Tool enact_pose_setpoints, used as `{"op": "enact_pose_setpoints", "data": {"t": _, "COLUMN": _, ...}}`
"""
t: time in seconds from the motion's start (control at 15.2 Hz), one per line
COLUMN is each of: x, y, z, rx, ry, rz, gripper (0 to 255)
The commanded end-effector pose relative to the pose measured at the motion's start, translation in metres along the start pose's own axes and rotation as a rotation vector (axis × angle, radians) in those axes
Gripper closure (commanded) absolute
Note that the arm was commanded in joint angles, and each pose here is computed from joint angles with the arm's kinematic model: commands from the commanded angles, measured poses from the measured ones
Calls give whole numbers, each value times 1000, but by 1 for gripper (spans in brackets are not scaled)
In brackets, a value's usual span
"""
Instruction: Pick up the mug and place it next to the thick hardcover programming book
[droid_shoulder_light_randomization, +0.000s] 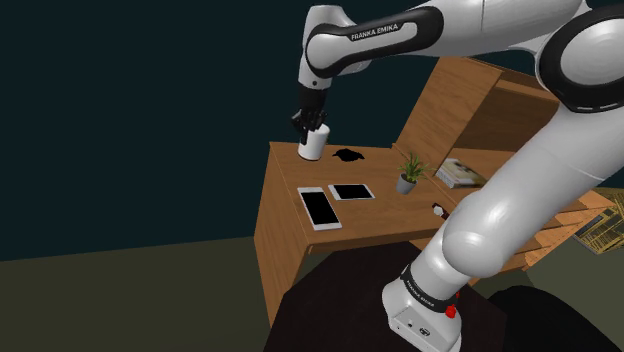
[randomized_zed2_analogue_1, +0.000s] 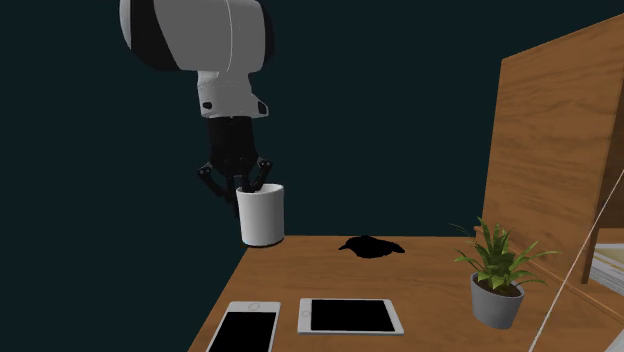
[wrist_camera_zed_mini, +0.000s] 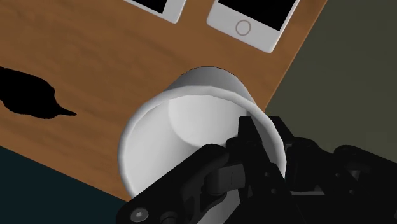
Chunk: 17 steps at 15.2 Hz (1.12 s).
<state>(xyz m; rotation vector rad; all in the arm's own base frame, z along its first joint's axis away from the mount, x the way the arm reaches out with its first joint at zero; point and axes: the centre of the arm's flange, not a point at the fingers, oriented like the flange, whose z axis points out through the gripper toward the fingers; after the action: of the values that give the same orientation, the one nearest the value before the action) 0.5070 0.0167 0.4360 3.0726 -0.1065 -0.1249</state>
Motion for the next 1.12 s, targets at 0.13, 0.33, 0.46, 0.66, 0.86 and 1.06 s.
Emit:
{"op": "enact_pose_setpoints", "data": {"t": 0.13, "x": -2, "y": 2, "z": -21, "rx": 0, "ry": 0, "rz": 0, "gripper": 255}}
{"op": "enact_pose_setpoints", "data": {"t": 0.33, "x": -3, "y": 3, "z": -37, "rx": 0, "ry": 0, "rz": 0, "gripper": 255}}
{"op": "enact_pose_setpoints", "data": {"t": 0.46, "x": -4, "y": 4, "z": -47, "rx": 0, "ry": 0, "rz": 0, "gripper": 255}}
{"op": "enact_pose_setpoints", "data": {"t": 0.66, "x": -5, "y": 5, "z": -63, "rx": 0, "ry": 0, "rz": 0, "gripper": 255}}
{"op": "enact_pose_setpoints", "data": {"t": 0.86, "x": -7, "y": 6, "z": -79, "rx": 0, "ry": 0, "rz": 0, "gripper": 255}}
{"op": "enact_pose_setpoints", "data": {"t": 1.06, "x": -26, "y": 24, "z": -82, "rx": 0, "ry": 0, "rz": 0, "gripper": 255}}
